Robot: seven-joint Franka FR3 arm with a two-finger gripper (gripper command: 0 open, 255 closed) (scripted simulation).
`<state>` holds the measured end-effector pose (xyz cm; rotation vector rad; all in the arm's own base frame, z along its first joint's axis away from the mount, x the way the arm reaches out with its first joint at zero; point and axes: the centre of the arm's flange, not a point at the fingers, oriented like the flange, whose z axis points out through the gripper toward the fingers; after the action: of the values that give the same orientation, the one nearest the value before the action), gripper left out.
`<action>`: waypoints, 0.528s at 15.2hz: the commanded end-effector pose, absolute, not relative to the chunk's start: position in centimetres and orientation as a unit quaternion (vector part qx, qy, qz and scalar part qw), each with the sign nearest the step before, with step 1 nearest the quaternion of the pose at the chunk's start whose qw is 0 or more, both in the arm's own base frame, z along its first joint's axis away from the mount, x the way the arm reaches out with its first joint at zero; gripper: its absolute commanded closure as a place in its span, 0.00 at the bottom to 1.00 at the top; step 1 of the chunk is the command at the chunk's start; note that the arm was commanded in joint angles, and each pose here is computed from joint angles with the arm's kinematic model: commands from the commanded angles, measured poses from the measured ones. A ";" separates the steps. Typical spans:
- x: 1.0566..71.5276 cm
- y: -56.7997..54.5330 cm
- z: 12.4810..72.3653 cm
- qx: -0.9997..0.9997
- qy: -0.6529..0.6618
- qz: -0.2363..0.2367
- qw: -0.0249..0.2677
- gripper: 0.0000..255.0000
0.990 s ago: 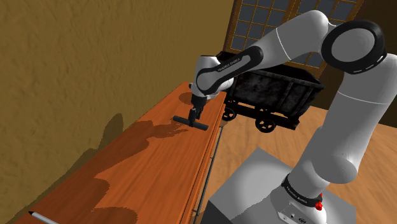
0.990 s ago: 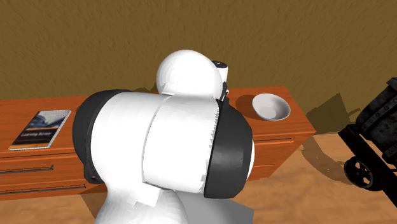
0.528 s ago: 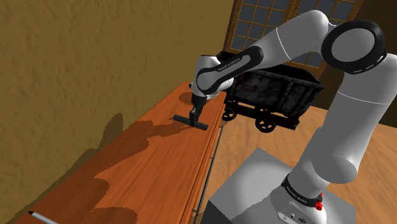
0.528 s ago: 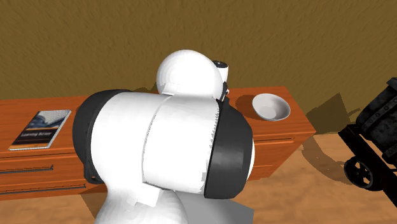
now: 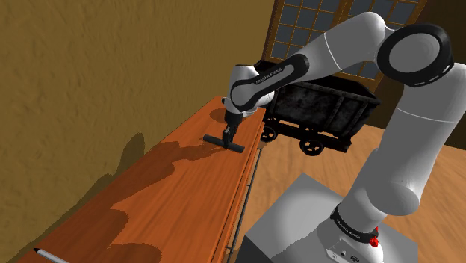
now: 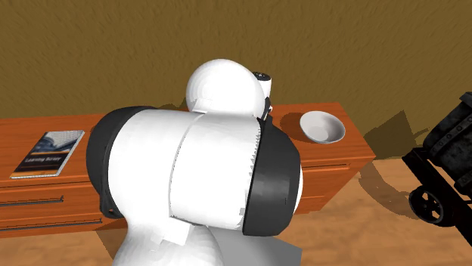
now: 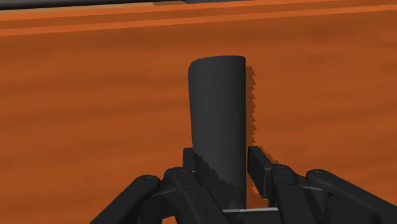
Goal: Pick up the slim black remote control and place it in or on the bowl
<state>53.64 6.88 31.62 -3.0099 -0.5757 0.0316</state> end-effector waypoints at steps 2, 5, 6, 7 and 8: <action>53.6 7.0 32.5 -0.981 -0.189 0.012 0.039 1.00; 53.6 7.0 34.1 -0.981 -0.189 0.012 0.039 1.00; 53.6 7.0 34.6 -0.981 -0.189 0.012 0.039 1.00; 53.6 7.0 35.2 -0.981 -0.189 0.012 0.039 1.00; 53.6 7.0 35.7 -0.981 -0.189 0.012 0.039 1.00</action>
<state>53.62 7.04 35.20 -3.0085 -0.5781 0.0377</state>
